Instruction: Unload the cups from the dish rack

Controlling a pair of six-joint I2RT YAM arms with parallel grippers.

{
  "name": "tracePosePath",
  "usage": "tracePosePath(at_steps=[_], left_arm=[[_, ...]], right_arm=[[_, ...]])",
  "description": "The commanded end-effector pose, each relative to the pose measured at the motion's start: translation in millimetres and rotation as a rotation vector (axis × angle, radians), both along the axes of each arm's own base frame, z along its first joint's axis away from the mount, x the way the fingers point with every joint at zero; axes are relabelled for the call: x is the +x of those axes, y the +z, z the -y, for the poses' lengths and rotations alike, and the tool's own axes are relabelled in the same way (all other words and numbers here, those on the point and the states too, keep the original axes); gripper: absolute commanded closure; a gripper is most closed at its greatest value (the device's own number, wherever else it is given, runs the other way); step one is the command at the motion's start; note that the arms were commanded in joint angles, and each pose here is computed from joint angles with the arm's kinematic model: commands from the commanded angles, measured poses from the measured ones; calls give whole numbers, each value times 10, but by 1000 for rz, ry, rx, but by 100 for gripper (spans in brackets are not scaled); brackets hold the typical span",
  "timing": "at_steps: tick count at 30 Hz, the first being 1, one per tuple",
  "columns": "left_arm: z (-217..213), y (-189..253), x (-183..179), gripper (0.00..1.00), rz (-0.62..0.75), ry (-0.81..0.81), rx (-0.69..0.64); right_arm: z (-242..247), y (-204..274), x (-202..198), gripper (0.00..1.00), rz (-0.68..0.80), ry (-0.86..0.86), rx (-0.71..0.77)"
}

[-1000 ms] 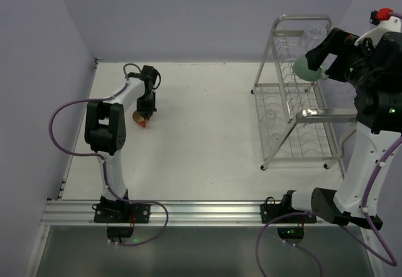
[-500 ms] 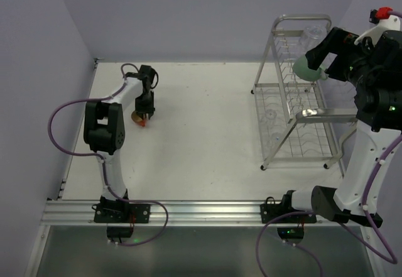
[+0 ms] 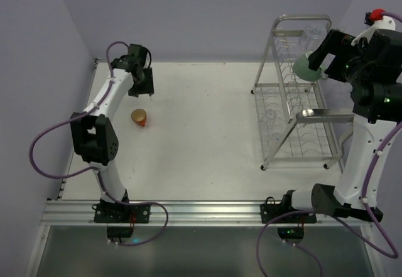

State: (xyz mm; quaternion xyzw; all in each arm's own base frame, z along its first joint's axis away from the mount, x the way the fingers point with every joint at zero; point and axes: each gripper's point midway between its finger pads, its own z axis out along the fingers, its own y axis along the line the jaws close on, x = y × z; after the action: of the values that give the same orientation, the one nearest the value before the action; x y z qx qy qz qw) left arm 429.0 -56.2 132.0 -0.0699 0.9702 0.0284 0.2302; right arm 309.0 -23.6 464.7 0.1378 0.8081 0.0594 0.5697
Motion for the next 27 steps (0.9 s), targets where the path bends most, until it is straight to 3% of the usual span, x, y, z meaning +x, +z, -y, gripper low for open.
tracePosePath(at_steps=[1,9,13,27], left_arm=[[102,916,116,45,225,-7,-83],[749,1759,151,35,486,-186,-384],[1098,2020,81,30,552,-302,-546],[1417,2025,139,29,555,-398,-607]], right_arm=[[131,-33,78,1,-16,-47,-47],[167,-198,398,1,-83,-25,-53],[135,-371,551,1,-148,5,-68],[134,-699,742,1,-259,-15,-132]])
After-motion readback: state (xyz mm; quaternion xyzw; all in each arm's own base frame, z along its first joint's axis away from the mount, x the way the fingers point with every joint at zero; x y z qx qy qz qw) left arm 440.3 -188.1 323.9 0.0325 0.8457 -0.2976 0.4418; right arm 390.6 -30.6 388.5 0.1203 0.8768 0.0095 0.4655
